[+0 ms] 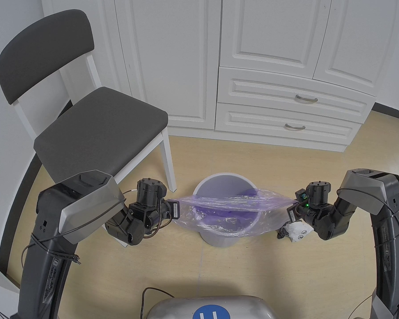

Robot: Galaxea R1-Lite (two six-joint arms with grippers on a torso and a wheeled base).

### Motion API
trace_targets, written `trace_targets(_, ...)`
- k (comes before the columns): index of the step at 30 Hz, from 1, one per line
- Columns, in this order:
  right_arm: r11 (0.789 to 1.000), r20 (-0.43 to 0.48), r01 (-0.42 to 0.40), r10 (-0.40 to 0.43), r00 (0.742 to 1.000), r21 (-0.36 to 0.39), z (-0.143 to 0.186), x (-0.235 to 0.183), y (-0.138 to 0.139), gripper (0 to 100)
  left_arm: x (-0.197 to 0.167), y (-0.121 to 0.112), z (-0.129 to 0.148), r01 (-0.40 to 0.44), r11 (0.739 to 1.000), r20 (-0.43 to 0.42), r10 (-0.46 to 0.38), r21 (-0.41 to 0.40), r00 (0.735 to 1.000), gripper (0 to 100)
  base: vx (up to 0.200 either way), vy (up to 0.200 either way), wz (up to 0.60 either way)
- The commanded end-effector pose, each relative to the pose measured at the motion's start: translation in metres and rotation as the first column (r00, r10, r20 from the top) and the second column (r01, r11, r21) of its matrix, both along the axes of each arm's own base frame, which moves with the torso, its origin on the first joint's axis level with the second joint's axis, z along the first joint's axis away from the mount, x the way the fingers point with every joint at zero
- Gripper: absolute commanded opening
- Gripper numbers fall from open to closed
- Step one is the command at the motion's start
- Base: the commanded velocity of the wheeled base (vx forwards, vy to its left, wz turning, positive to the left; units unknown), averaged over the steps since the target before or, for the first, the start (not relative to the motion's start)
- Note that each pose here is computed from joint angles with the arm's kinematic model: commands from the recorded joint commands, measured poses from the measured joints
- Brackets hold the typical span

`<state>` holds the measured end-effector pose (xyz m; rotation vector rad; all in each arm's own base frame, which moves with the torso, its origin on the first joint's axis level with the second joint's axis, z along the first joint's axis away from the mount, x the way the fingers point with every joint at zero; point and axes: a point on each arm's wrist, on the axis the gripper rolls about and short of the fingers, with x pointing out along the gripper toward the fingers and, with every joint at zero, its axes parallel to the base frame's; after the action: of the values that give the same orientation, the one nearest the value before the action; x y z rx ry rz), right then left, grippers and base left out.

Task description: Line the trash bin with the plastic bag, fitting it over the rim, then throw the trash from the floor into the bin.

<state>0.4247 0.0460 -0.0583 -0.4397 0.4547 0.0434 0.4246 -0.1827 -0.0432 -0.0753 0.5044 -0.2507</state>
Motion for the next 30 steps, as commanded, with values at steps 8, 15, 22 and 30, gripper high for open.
trace_targets(8, 0.998, 0.025, -0.042, 0.041, 0.999, 0.044, 0.020, -0.002, -0.006, 100, -0.003, -0.009, 0.001, 0.014, 1.000, 0.038, -0.013, -0.022, 0.999, 0, 0.000, 0.000, 0.00)
trace_targets(15, 0.972, -0.073, -0.138, 0.154, 0.985, 0.191, 0.010, -0.002, -0.047, 100, -0.003, -0.010, 0.001, 0.016, 1.000, 0.040, -0.015, -0.020, 0.999, 0, 0.000, 0.000, 0.00)
trace_targets(22, 0.850, -0.024, -0.318, 0.361, 0.932, 0.420, 0.009, -0.010, -0.087, 100, -0.002, -0.011, -0.005, 0.012, 1.000, 0.034, -0.011, -0.015, 0.999, 0, 0.000, 0.000, 0.00)
trace_targets(30, 0.760, 0.022, -0.370, 0.425, 0.905, 0.535, -0.002, -0.011, -0.114, 100, 0.007, -0.007, -0.016, -0.006, 1.000, 0.038, 0.007, -0.011, 0.999, 0, 0.000, 0.000, 0.00)
